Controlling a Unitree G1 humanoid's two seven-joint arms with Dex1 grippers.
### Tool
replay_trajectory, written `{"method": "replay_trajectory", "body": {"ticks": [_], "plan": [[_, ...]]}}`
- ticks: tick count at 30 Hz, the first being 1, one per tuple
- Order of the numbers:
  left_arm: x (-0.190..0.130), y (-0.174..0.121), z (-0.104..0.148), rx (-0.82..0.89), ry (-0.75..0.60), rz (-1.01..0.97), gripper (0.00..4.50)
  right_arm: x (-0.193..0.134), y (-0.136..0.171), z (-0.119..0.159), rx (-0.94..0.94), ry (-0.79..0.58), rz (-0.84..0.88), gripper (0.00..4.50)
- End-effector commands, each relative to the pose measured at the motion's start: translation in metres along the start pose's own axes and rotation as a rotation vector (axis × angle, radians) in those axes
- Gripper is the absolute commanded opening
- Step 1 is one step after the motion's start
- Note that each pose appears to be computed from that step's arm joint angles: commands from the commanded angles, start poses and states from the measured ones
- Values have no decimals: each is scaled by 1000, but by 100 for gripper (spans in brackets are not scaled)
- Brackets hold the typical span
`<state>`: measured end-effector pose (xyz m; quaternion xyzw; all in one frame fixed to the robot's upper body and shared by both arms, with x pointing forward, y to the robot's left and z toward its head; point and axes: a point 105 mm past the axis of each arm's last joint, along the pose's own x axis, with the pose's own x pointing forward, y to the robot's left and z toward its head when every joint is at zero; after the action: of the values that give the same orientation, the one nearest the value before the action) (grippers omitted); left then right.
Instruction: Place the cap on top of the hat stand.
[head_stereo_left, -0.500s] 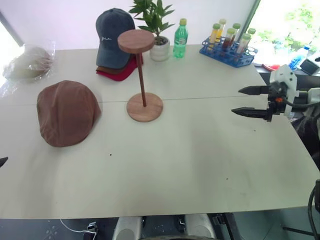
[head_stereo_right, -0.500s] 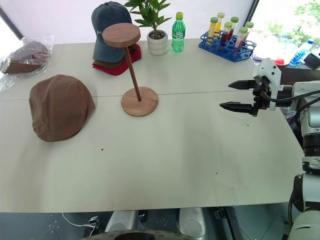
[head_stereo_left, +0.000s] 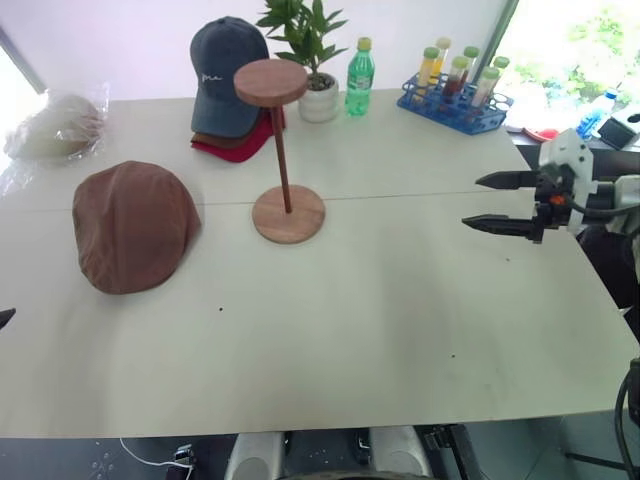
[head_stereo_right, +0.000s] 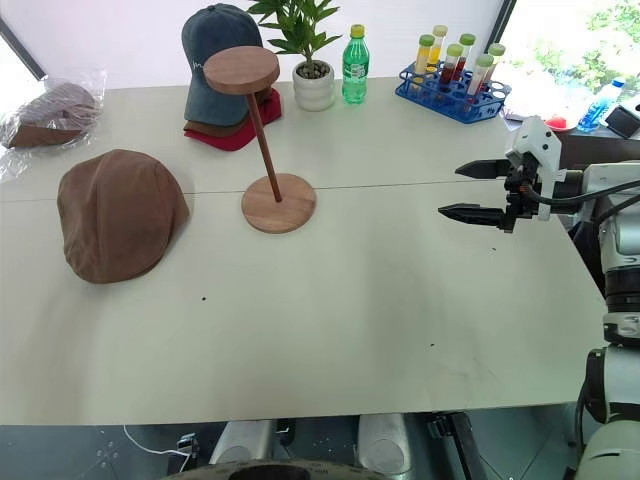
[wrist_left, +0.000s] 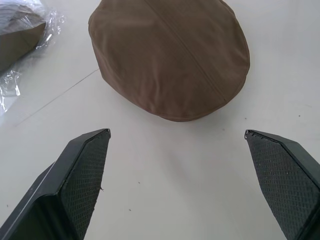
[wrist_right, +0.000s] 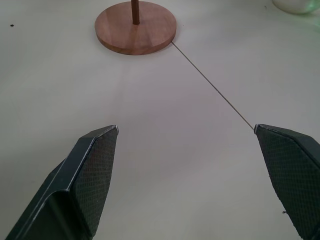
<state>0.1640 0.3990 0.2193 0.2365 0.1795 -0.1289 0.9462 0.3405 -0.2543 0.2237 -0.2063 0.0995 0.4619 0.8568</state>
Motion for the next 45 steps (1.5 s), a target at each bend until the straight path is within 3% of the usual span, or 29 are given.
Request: {"method": "replay_trajectory", "body": {"ticks": [1,6,12,16,22,26,35,45], "plan": [[-1,1,12,17,-26,-1,450,-4,-3,23,-33,-64,-17,446],[9,-13,32,58,-87,-64,450,-2,10,43,-17,-116,71,446],[32,-54,59,190,-132,-208,450,6,61,101,-64,-226,346,446],[49,-71,46,410,-36,-233,450,11,87,123,-75,-266,417,446],[66,-58,18,645,38,-57,450,10,101,121,-90,-229,418,446],[86,-53,19,714,-46,113,450,6,109,123,-57,-237,442,446],[111,-76,-24,910,24,61,450,7,113,127,-32,-251,417,446],[147,-71,-17,971,-65,197,450,4,127,131,-23,-250,463,446]]}}
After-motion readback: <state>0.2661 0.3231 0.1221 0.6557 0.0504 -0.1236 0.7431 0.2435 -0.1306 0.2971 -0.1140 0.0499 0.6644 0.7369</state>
